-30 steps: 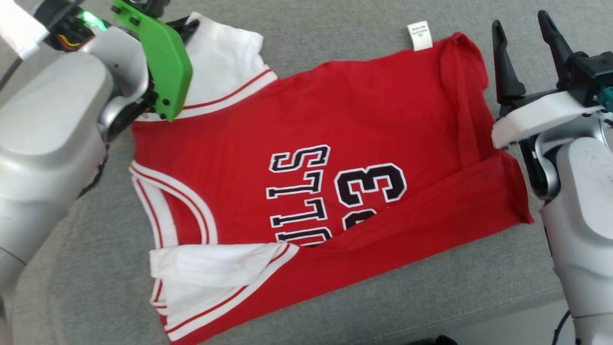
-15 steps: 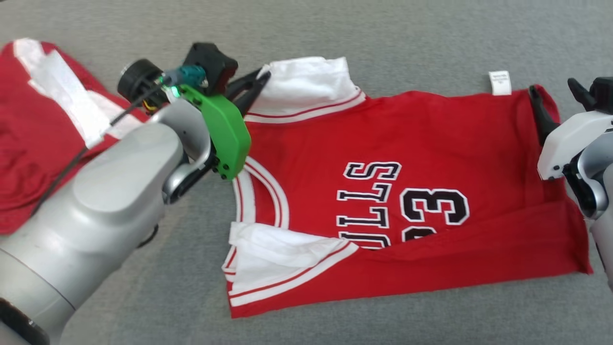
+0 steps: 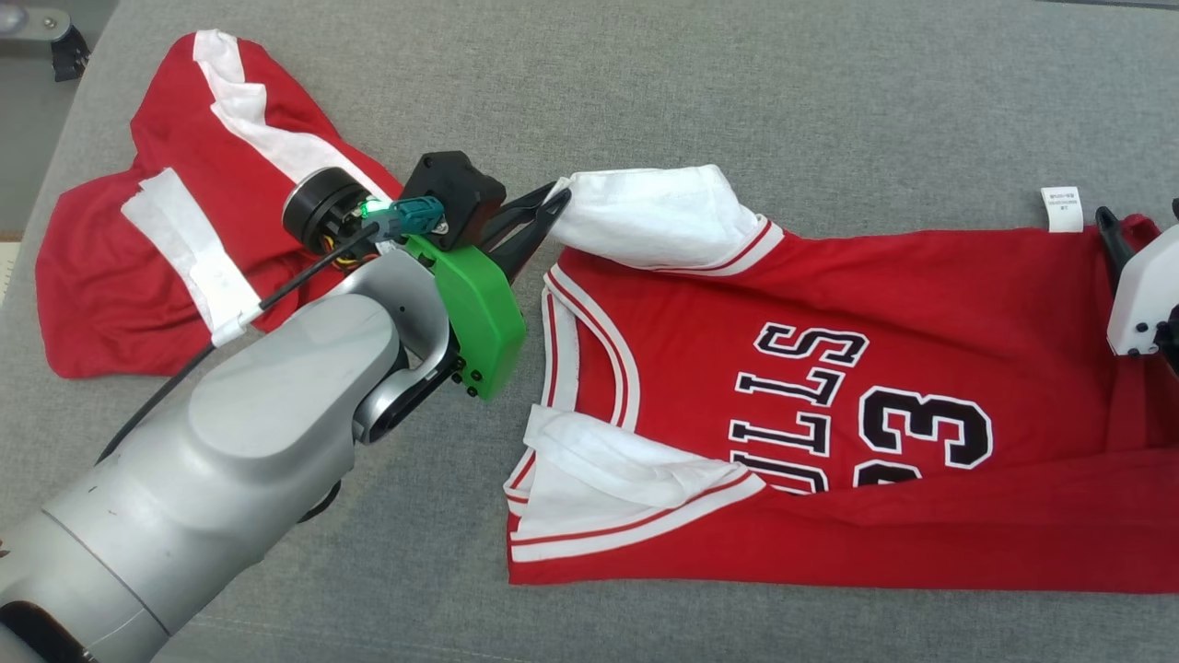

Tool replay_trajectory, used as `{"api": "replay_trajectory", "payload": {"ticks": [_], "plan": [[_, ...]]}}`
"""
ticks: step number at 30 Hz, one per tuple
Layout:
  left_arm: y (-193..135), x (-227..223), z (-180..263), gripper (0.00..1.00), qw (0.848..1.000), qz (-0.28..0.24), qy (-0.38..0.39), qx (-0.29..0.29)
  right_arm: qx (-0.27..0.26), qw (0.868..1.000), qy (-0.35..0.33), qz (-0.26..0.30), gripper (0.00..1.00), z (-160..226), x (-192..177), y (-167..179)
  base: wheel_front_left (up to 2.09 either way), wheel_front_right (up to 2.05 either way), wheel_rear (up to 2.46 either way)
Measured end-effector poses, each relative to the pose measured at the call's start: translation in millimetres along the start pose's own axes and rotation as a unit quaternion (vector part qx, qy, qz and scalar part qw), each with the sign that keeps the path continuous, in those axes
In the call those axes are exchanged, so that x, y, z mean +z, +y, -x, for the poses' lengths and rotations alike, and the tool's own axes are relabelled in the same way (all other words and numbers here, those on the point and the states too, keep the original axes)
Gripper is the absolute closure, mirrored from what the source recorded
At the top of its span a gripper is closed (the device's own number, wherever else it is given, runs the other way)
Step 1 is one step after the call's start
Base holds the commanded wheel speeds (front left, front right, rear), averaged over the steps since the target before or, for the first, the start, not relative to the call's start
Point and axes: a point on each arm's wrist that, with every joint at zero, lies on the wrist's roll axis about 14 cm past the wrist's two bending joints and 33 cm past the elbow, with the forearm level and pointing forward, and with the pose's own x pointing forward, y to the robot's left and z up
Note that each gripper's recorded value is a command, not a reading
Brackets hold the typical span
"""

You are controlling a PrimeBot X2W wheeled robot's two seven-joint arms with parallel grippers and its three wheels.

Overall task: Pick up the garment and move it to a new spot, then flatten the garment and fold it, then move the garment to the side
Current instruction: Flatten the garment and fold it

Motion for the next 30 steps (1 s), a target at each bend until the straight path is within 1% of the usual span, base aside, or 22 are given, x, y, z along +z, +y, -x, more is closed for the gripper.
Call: {"api": "replay_trajectory", "payload": {"ticks": [4, 18, 19, 21, 22, 24, 25, 26, 28, 29, 30], "plan": [[-1, -2, -2, 1.0, 1.0, 0.002, 0.001, -0.002, -0.007, 1.0, 0.016, -0.006, 0.0, -2, -9, -6, 0.0, 0.0, 0.0], [-3, -6, -11, 1.0, 1.0, -0.004, 0.008, -0.011, -0.015, 0.999, 0.026, -0.016, 0.0, 2, -16, -15, 0.0, 0.0, 0.0], [-4, -6, -12, 1.0, 1.0, -0.004, 0.009, -0.011, -0.015, 0.999, 0.025, -0.017, 0.04, 2, -15, -15, 0.0, 0.0, 0.0], [-4, -6, -13, 1.0, 1.0, -0.005, 0.01, -0.012, -0.012, 0.999, 0.026, -0.017, 0.25, 1, -14, -14, 0.0, 0.0, 0.0], [-4, -7, -13, 1.0, 1.0, -0.005, 0.01, -0.012, -0.01, 0.999, 0.028, -0.017, 0.33, 0, -15, -12, 0.0, 0.0, 0.0], [-3, -6, -15, 1.0, 1.0, -0.005, 0.011, -0.012, -0.004, 0.999, 0.031, -0.018, 0.34, -2, -16, -8, 0.0, 0.0, 0.0], [-2, -6, -15, 1.0, 1.0, -0.006, 0.011, -0.012, -0.003, 0.999, 0.032, -0.019, 0.38, -3, -16, -8, 0.0, 0.0, 0.0], [-1, -6, -16, 1.0, 1.0, -0.006, 0.011, -0.012, -0.002, 0.999, 0.033, -0.019, 0.49, -4, -16, -7, 0.0, 0.0, 0.0], [0, -7, -17, 1.0, 1.0, -0.006, 0.012, -0.011, 0.0, 0.999, 0.041, -0.023, 0.54, -6, -18, -6, 0.0, 0.0, 0.0], [0, -8, -17, 1.0, 1.0, -0.005, 0.012, -0.011, 0.001, 0.999, 0.042, -0.024, 0.79, -7, -19, -6, 0.0, 0.0, 0.0], [1, -8, -17, 1.0, 1.0, -0.005, 0.013, -0.01, 0.002, 0.999, 0.043, -0.024, 1.0, -8, -19, -6, 0.0, 0.0, 0.0]]}}
